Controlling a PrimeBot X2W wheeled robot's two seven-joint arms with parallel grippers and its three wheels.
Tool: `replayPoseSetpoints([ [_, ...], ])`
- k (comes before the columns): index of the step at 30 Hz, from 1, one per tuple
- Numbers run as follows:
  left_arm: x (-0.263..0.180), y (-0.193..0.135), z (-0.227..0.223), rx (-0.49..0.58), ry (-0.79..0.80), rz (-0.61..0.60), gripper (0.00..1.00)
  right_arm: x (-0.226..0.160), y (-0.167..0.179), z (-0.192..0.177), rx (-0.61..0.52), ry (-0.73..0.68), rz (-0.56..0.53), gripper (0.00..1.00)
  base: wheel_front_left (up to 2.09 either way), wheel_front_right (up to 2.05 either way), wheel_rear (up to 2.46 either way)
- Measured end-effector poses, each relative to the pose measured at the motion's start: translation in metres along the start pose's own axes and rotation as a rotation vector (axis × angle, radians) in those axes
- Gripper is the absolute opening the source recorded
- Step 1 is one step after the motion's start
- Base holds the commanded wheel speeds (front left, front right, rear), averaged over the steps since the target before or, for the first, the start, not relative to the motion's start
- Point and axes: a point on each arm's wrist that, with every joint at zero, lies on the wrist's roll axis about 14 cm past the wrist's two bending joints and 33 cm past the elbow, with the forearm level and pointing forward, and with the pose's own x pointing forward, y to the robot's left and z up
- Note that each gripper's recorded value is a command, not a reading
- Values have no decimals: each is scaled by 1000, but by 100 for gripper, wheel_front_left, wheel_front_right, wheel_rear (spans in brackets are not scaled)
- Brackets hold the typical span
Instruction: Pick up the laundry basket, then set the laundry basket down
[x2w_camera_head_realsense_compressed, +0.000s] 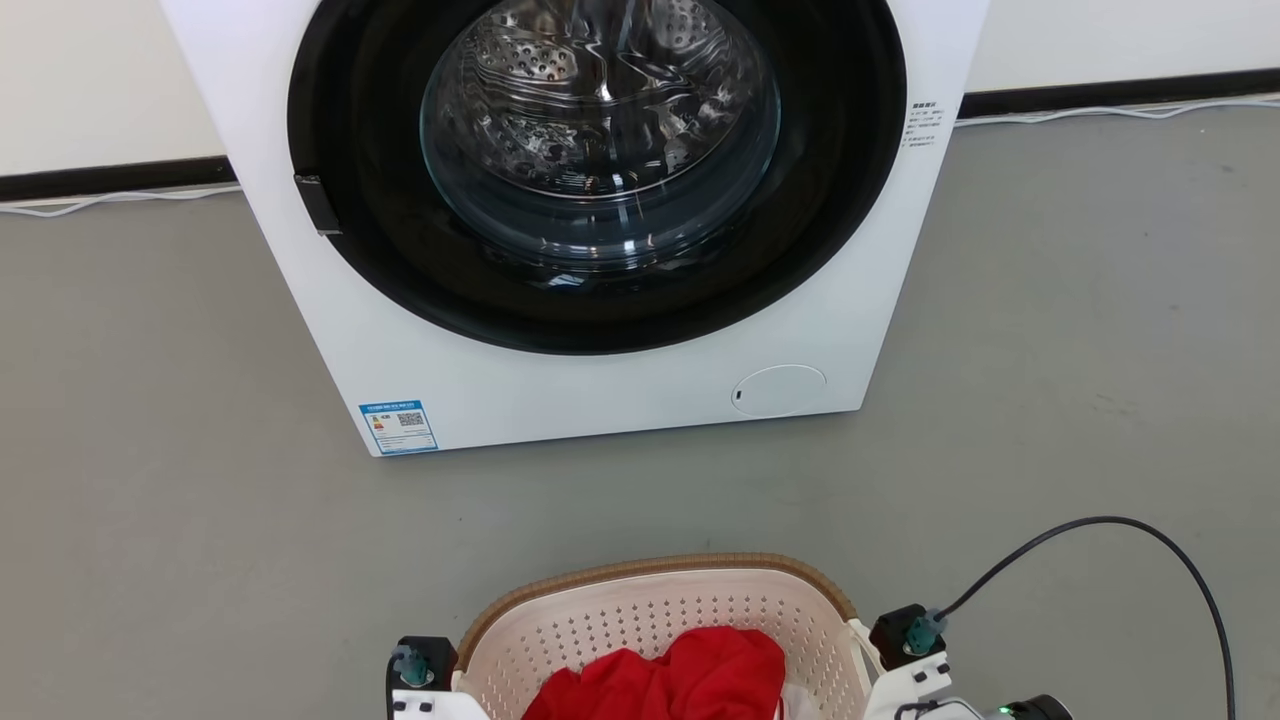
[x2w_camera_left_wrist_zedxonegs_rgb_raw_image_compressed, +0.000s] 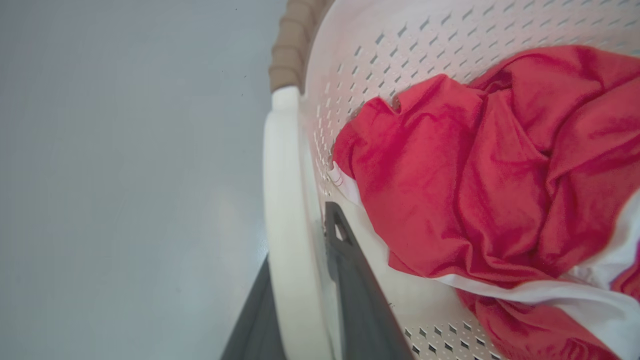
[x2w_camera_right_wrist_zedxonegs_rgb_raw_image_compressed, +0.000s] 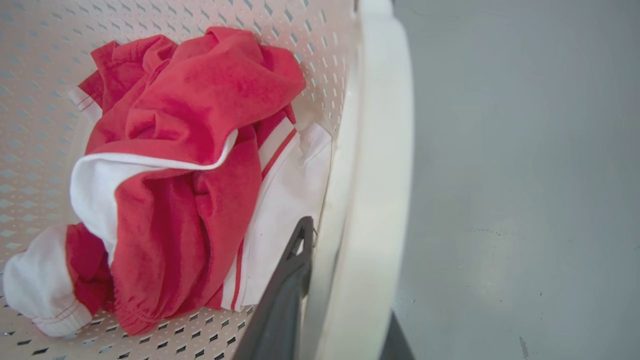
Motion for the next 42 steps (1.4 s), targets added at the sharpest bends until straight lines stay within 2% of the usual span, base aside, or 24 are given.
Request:
replayPoseSetpoints([
  [33,1,0,-7,-10,21,2,0,3,2,-5,16,16,9,0,0,0,0],
  [42,10,1,1,-6,20,-2,0,10,-3,3,23,6,6,0,0,0,0],
])
